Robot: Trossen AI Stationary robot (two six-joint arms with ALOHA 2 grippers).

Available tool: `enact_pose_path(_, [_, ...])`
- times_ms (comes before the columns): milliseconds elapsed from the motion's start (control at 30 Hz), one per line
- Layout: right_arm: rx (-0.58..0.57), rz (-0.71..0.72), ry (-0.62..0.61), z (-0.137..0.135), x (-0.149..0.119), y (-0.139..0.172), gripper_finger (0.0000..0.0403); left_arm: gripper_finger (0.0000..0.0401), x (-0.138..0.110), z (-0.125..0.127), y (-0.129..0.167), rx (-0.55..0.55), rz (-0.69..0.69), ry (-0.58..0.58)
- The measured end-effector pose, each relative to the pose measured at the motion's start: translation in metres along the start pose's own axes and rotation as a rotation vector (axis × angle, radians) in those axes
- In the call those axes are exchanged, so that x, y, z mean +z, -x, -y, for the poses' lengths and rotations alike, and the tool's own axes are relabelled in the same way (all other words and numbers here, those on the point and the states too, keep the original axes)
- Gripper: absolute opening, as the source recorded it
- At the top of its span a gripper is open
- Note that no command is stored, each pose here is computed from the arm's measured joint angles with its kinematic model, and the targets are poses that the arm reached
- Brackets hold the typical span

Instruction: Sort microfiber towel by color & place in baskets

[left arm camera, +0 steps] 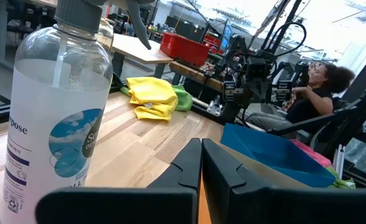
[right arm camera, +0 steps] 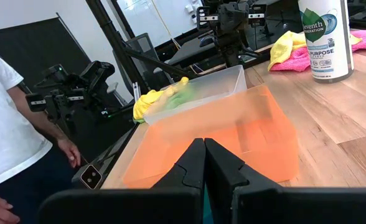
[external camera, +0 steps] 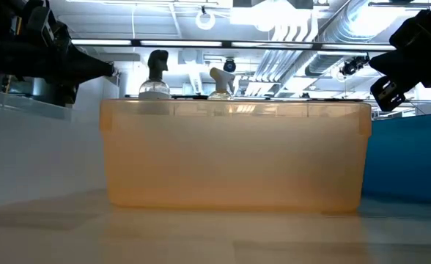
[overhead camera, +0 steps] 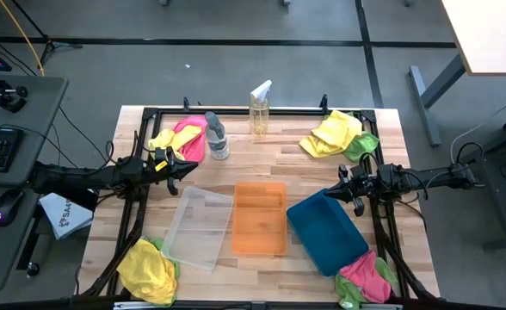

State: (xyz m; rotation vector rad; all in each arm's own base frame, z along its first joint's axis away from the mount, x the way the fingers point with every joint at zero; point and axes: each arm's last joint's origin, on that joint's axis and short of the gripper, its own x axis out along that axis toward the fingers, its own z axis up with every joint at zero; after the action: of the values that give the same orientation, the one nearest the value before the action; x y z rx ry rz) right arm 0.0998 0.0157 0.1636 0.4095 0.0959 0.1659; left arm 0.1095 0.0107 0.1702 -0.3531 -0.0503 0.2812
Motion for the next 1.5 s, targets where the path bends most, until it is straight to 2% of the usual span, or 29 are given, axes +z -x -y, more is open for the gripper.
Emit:
enact_pose_path(1033, [0.0,0.0,0.0,0.0,0.0,0.0,0.0,0.0001,0.0,0.0,0.0,0.0,0.0,0.0])
enact_pose_path(1133, [-0.017,0.026,0.062,0.0,0.002,0.0,0.0,0.0001,0.0,0.0,0.0,0.0,0.0,0.0])
enact_pose_path(1200, [-0.046,0.122,0.072,-0.001,0.009,0.0,0.0,0.0001,0.0,0.0,0.0,0.0,0.0,0.0])
enact_pose_path(1267, [-0.065,0.259,0.009,-0.004,0.02,0.002,0.0,0.0001,0.0,0.0,0.0,0.0,0.0,0.0])
enact_pose_path(1400, [-0.242,0.641,-0.075,-0.006,0.047,0.015,0.0,0.0001,0.0,0.0,0.0,0.0,0.0,0.0])
enact_pose_path(1500, [-0.272,0.879,-0.156,-0.009,0.062,0.028,0.0,0.0001,0.0,0.0,0.0,0.0,0.0,0.0])
